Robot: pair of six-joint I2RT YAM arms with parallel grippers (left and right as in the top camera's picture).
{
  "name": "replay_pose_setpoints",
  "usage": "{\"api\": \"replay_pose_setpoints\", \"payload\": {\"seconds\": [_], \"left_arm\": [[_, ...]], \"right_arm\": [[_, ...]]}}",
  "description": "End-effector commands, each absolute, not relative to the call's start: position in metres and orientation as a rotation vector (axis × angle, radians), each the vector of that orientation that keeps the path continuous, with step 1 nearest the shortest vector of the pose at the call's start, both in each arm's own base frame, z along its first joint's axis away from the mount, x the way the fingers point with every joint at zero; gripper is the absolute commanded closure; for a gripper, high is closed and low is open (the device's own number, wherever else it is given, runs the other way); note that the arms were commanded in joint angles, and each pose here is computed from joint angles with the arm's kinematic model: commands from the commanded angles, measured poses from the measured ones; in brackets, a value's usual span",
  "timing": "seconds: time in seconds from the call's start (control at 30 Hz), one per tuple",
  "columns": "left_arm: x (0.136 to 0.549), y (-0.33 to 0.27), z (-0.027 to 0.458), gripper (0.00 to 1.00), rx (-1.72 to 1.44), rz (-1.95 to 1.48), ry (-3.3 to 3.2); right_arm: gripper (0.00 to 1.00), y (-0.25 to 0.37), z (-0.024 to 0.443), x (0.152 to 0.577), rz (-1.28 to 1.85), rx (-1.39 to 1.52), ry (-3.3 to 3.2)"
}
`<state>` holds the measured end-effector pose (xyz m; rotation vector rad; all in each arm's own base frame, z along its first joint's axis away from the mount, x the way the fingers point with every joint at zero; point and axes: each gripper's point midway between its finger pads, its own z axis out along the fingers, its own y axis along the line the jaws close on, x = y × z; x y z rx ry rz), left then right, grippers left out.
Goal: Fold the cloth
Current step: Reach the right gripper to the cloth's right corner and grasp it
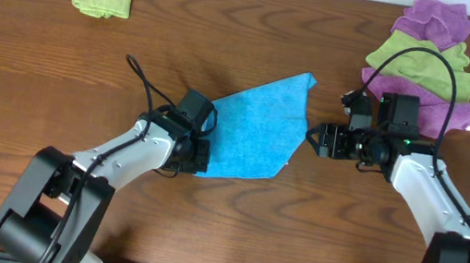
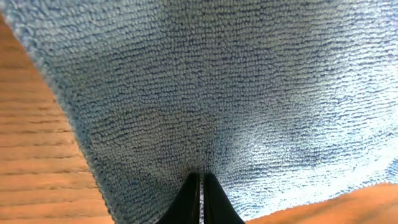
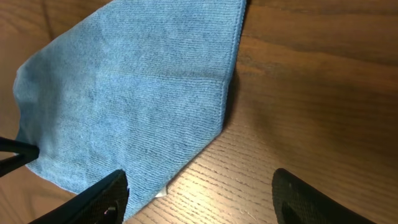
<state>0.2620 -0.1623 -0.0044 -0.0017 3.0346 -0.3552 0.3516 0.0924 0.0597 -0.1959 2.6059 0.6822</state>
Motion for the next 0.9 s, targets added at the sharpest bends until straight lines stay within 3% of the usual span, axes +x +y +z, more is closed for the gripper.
{"api": "replay_pose_setpoints", "payload": {"seconds": [0.0,0.57,0.87], "left_arm": [[0.243,-0.162,-0.018,0.94,-0.028,-0.370,3.115],[0.245,-0.162,-0.018,0.94,-0.026,-0.371,3.103],[0.253,-0.166,-0.017,0.95,-0.020,-0.391,3.070]], "right_arm": [[0.25,0.096,0.059,0.353,0.709,-0.251,2.584],[0.20,0.119,0.020,0.367,0.954,-0.227,2.550],[0.21,0.143,-0.009,0.345,1.166,-0.222,2.616]]}}
